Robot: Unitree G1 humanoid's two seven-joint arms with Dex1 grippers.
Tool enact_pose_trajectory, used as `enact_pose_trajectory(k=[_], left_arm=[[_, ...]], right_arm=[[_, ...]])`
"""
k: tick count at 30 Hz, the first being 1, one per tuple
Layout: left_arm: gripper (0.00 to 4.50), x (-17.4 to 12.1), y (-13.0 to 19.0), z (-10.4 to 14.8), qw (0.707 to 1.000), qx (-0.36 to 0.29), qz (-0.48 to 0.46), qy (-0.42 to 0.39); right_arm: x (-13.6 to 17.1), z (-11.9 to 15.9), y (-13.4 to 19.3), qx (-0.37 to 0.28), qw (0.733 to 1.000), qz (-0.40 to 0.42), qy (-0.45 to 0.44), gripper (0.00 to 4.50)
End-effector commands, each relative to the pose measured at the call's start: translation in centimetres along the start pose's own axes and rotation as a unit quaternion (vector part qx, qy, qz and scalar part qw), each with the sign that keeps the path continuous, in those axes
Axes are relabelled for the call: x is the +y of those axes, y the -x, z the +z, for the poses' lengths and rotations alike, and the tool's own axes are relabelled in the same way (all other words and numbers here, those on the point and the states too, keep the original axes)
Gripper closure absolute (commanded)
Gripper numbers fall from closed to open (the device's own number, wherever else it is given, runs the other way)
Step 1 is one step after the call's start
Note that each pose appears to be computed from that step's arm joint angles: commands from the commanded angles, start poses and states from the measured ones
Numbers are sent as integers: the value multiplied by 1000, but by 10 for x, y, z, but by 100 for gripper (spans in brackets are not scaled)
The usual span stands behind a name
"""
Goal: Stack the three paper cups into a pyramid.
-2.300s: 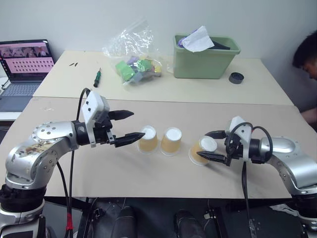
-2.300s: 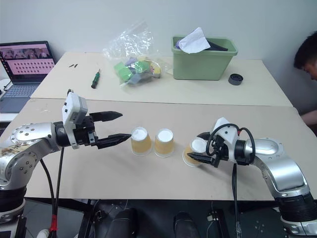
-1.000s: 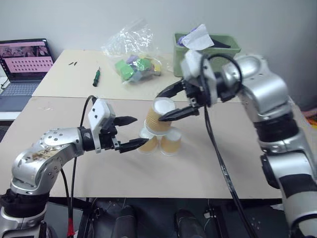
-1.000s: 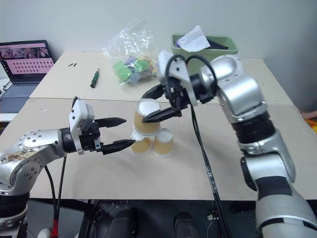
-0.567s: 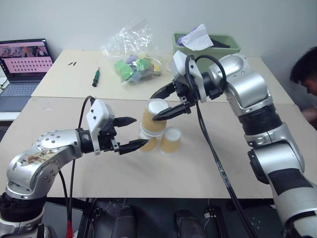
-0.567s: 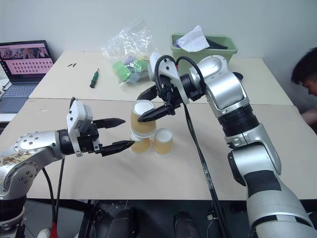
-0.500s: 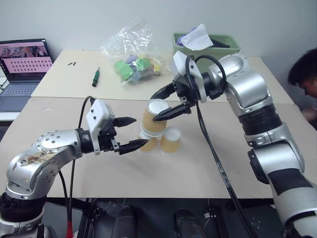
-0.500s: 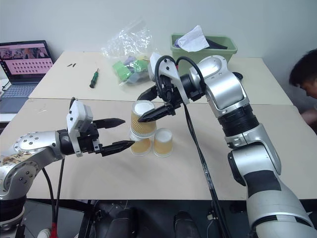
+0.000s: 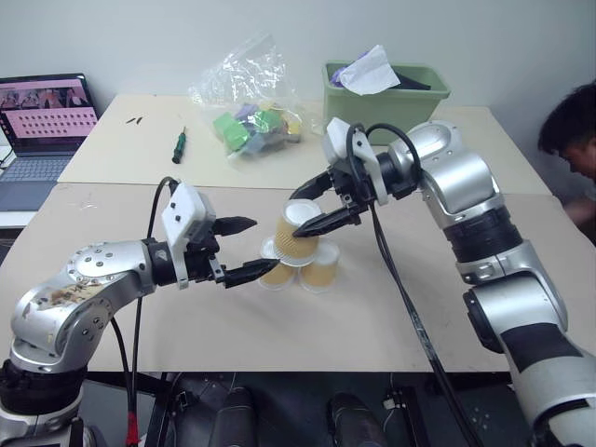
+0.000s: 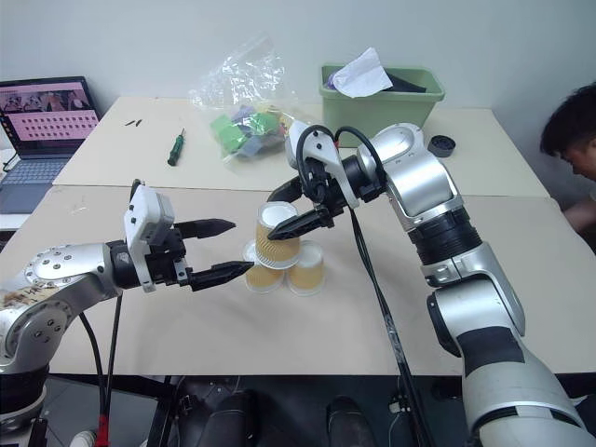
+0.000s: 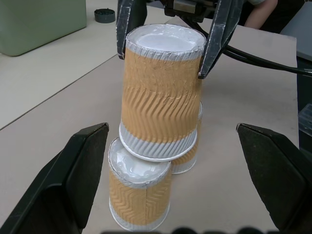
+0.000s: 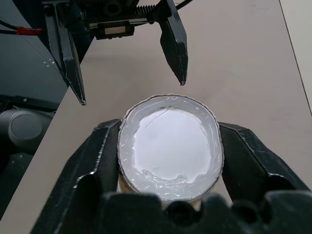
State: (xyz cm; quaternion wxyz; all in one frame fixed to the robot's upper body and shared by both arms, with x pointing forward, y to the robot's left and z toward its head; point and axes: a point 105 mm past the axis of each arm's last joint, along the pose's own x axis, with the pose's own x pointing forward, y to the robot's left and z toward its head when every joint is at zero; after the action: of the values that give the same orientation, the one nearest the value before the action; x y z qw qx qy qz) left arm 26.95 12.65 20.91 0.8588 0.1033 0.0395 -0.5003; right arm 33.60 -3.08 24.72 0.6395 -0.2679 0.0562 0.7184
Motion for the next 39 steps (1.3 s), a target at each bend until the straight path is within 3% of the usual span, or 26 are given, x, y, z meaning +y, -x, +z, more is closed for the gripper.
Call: enact_pose_trajectory(k=[1, 4, 8, 11, 13, 15, 19, 23, 24, 27, 29, 31, 32, 35, 37, 39], left_arm=[[0, -2, 2, 11, 1000, -9, 0, -19], [0, -2, 2, 10, 1000, -9, 0, -19], [0, -2, 4, 9, 1000, -7, 3, -18], [0, -1, 7, 5, 1000, -5, 13, -12], [0, 2, 13, 2, 999, -10, 33, 1], [0, 8, 26, -5, 997, -8, 73, 11], [0, 12, 60, -19, 986, -11, 158, 51], [0, 23, 104, -40, 958, -9, 271, 95], [0, 28, 114, -49, 948, -1, 303, 101], [0, 46, 136, -73, 916, 12, 386, 110], [0, 66, 150, -94, 877, 5, 466, 119], [0, 85, 161, -109, 832, -10, 542, 118], [0, 100, 173, -121, 783, -20, 610, 118], [0, 118, 186, -143, 682, -38, 720, 121], [0, 124, 178, -151, 657, -48, 741, 126], [0, 128, 170, -155, 651, -53, 747, 122]], right_arm=[[-2, 23, 10, -30, 999, -10, 28, 3], [4, 42, 20, -60, 997, 2, 40, 3], [36, 87, 55, -127, 988, 43, 75, 3], [51, 109, 80, -179, 981, 45, 54, 3], [48, 117, 98, -212, 977, 5, 30, 3], [24, 109, 116, -220, 970, -106, -11, 3], [-26, 3, 142, -38, 919, -385, -77, 3], [-22, -104, 178, 103, 817, -549, -145, 3], [-19, -127, 188, 124, 781, -588, -171, 3], [-7, -173, 202, 161, 702, -658, -219, 3], [1, -197, 202, 171, 658, -695, -235, 3], [4, -207, 194, 154, 637, -718, -233, 3], [9, -216, 188, 146, 621, -734, -235, 3], [20, -231, 181, 151, 590, -760, -229, 3], [24, -234, 179, 151, 581, -768, -221, 3], [25, -235, 176, 136, 579, -772, -225, 3]])
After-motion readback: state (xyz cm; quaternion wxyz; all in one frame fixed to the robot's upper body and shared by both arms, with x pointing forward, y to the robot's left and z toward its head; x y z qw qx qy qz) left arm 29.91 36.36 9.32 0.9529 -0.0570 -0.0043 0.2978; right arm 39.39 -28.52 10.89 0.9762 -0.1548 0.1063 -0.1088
